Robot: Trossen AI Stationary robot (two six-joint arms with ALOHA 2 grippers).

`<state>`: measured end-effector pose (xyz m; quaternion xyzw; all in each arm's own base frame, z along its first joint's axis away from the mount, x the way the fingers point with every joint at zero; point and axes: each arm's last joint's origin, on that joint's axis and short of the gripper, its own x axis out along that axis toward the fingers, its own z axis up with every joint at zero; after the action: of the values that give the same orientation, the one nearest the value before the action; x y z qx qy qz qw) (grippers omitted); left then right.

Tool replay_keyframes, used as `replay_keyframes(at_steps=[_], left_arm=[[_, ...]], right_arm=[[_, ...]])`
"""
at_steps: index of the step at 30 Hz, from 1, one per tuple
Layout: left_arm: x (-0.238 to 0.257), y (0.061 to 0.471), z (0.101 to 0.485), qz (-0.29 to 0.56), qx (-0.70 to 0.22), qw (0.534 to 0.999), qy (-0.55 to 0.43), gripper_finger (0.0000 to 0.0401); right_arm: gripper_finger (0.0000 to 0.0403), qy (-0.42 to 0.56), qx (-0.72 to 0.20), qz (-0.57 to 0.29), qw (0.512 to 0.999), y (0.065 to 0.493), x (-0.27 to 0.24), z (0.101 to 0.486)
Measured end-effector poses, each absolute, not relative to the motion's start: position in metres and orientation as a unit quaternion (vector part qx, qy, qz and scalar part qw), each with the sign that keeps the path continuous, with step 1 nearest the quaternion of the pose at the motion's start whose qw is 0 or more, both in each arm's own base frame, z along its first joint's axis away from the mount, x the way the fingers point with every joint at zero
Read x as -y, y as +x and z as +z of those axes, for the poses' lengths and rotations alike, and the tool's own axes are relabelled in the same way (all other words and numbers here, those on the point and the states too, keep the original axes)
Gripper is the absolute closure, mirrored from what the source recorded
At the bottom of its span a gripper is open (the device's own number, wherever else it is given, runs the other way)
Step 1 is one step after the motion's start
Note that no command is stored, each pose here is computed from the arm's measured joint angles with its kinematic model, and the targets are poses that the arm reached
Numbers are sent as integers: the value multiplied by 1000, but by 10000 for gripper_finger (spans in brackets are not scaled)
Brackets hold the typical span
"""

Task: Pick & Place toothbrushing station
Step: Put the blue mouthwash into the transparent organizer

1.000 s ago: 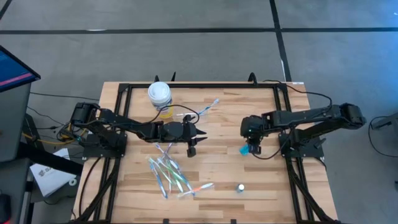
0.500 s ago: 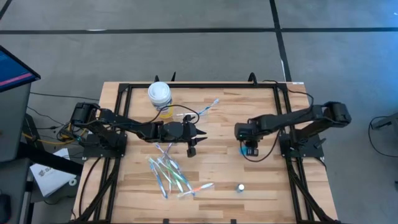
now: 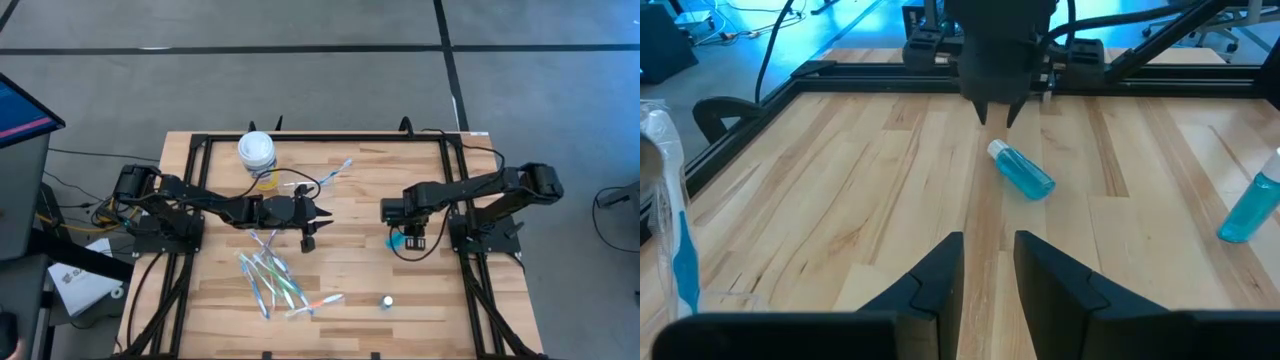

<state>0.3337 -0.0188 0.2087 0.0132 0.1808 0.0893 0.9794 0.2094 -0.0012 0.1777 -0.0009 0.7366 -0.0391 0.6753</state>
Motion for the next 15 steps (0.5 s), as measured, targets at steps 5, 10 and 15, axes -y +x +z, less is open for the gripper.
replay_keyframes(at_steps=[5, 10, 15], left_arm=[[19, 334, 209, 89, -181, 979, 13, 315], [19, 334, 209, 89, -181, 979, 13, 315], [19, 333, 208, 89, -182, 979, 13, 315]], right_arm=[[285, -29, -738, -23, 674, 215, -4, 171], [285, -59, -763, -17, 643, 220, -7, 154], [285, -64, -785, -12, 616, 224, -9, 138]])
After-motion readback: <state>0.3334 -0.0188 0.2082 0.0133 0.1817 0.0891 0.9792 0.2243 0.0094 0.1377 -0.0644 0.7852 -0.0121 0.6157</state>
